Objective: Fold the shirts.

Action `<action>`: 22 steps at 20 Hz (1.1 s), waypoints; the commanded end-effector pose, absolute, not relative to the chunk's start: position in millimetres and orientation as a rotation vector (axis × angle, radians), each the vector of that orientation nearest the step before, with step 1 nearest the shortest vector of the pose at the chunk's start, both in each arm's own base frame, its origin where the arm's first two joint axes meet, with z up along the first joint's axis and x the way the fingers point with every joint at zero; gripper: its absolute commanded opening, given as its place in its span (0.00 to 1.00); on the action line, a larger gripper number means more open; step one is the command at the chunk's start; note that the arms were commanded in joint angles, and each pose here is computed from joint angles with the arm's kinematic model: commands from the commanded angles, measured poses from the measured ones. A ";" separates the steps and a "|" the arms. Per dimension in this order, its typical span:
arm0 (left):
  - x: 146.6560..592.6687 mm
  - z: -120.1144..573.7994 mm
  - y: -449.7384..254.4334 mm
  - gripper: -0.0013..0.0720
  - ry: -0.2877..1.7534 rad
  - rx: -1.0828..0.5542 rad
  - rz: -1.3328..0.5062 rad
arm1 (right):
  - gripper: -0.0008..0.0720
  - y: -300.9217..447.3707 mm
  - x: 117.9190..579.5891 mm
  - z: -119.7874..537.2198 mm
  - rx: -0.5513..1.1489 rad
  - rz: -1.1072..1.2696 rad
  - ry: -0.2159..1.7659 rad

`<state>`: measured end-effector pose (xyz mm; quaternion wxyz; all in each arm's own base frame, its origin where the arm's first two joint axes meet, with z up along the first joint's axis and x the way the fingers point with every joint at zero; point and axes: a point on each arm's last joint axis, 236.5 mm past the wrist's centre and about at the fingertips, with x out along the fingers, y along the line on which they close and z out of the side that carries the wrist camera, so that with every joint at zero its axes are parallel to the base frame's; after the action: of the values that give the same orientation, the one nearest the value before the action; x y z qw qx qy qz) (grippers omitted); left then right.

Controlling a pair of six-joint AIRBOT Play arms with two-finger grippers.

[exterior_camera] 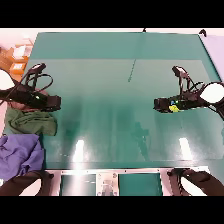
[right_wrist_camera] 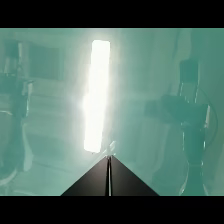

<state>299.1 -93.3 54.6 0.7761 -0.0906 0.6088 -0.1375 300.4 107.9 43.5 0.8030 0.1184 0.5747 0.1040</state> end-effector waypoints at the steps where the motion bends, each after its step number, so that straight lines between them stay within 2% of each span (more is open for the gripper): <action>1: 298.9 54.2 -93.2 0.05 1.318 -0.196 -0.297 | 0.04 108.1 299.8 42.4 0.254 0.223 1.234; 11: 299.6 54.3 -93.2 0.05 1.316 -0.196 -0.297 | 0.04 108.2 299.7 42.0 0.254 0.223 1.235; 15: 311.9 57.6 -93.2 0.05 1.263 -0.203 -0.289 | 0.04 108.7 314.9 48.1 0.264 0.219 1.166; 18: 335.0 67.4 -97.7 0.05 1.159 -0.235 -0.288 | 0.04 110.0 314.7 48.4 0.270 0.223 1.166; 21: 380.1 96.1 -49.7 0.05 0.960 -0.087 -0.164 | 0.04 110.0 314.7 48.4 0.270 0.223 1.166; 22: 396.4 114.8 -16.1 0.45 0.886 -0.032 -0.069 | 0.07 109.7 314.9 48.5 0.270 0.222 1.165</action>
<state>356.7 -69.5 81.5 0.8516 -0.0754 0.5083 -0.1034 314.0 109.2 48.2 0.8196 0.1260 0.5491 0.1040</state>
